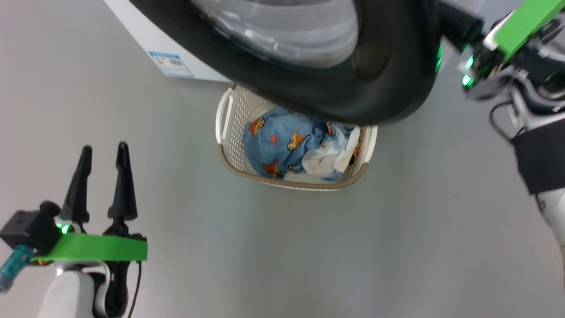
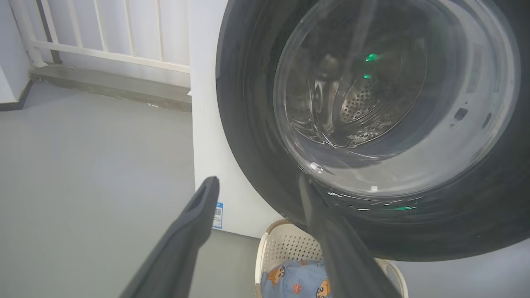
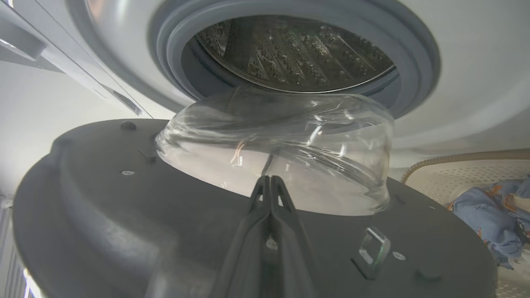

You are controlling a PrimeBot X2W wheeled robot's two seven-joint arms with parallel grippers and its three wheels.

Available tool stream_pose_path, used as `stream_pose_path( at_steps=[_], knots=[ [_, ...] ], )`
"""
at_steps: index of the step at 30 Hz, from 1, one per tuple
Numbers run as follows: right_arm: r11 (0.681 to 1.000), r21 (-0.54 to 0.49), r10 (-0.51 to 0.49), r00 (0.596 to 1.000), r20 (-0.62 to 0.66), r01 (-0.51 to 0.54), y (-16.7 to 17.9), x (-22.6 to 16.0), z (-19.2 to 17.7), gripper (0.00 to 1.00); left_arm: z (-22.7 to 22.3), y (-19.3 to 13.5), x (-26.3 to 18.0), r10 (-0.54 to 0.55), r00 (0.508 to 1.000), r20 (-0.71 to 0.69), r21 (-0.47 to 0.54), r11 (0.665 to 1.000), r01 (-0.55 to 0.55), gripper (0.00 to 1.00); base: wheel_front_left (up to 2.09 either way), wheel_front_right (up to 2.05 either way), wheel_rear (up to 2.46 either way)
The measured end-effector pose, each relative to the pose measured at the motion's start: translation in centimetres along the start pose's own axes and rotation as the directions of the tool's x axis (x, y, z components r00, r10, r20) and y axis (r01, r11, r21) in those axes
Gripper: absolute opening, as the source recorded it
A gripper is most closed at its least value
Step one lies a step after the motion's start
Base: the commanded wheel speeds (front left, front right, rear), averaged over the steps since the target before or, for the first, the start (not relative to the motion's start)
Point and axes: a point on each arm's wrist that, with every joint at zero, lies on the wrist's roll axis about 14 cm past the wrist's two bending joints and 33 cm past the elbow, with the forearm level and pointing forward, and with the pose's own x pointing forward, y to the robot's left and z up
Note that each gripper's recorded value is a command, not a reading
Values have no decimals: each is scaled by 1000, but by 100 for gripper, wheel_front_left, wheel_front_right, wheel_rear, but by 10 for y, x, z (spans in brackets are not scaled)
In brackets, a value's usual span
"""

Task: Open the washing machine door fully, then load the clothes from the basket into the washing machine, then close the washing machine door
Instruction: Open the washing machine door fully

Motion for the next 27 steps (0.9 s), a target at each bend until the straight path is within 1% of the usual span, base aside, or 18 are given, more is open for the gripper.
stream_pose_path(
  at_steps=[4, 11, 15, 16, 17, 27],
  knots=[
    [1000, 19, 9, 999, -54, -7, 8, -10, -28, 0, 4, 5, -15, 18, 1000, 3, 2, 1000, -18, 100, 0, 0, 0],
    [999, 40, 23, 994, -103, -19, 23, -31, -58, 0, 21, 6, -35, 22, 999, 40, 13, 1000, -22, 100, 0, 0, 0],
    [998, 51, 35, 989, -141, -28, 33, -41, -81, 0, 27, 11, -53, 41, 998, 54, 7, 999, -41, 100, 0, 0, 0],
    [998, 51, 35, 989, -141, -28, 33, -41, -81, 0, 27, 11, -53, 41, 998, 54, 7, 999, -41, 100, 0, 0, 0],
    [998, 54, 38, 987, -158, -29, 36, -44, -90, 0, 30, 14, -59, 49, 997, 61, 8, 999, -50, 100, 0, 0, 0],
    [994, 102, 73, 965, -250, -49, 47, -42, -135, 0, 46, 34, -90, 111, 988, 108, 17, 993, -114, 100, 0, 0, 0]
  ],
)
